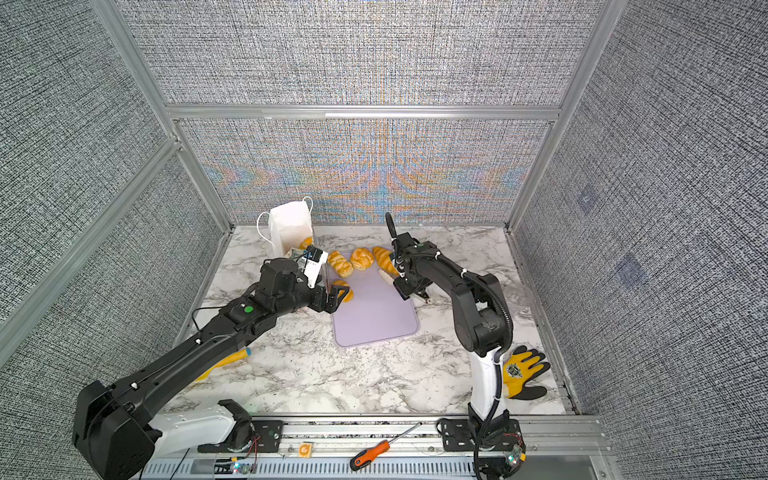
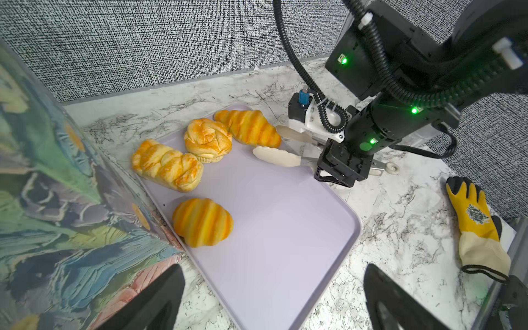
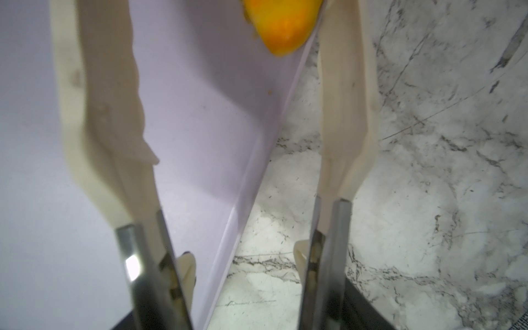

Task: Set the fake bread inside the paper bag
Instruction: 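Lower the tongs onto the striped croissant farthest from the robot with the right gripper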

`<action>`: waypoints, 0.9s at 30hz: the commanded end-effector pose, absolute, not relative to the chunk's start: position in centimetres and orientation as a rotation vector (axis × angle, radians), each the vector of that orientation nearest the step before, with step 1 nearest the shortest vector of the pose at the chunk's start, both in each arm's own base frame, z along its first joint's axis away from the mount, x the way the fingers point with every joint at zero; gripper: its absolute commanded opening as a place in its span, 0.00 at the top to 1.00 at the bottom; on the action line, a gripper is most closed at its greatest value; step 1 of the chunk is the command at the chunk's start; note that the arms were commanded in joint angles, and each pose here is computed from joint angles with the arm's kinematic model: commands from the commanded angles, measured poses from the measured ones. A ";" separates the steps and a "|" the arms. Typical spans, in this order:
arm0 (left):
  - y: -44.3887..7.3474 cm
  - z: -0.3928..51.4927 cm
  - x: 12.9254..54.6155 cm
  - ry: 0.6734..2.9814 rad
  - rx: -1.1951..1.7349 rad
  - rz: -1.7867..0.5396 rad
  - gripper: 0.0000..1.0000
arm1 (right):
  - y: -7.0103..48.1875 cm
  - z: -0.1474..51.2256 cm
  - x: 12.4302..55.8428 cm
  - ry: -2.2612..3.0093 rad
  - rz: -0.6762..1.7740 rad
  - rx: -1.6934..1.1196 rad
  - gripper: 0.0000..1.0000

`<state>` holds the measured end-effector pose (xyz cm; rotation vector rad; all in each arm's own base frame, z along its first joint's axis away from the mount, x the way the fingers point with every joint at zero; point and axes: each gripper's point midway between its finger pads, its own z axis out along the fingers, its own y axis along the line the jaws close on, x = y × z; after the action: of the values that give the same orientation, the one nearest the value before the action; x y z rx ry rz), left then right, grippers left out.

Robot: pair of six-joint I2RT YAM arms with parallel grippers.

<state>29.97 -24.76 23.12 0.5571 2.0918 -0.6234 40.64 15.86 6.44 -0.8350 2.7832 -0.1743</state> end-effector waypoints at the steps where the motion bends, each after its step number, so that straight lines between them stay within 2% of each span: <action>1: -24.9 23.8 30.2 2.055 0.548 -0.630 0.01 | 16.2 6.9 39.4 2.797 -0.162 -0.855 0.34; 9: -24.7 23.9 30.3 2.050 0.551 -0.613 0.01 | 16.5 8.0 38.6 2.778 -0.157 -0.848 0.34; 16: -24.4 23.5 30.3 2.069 0.551 -0.592 0.01 | 15.0 8.4 39.8 2.763 -0.280 -0.794 0.33; 27: -24.3 23.0 30.3 2.074 0.561 -0.575 0.01 | 16.3 9.2 40.9 2.760 -0.275 -0.742 0.32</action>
<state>30.00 -24.22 22.68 0.5584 2.0944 -0.5841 41.05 16.13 9.10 -0.7633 2.7465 -0.2593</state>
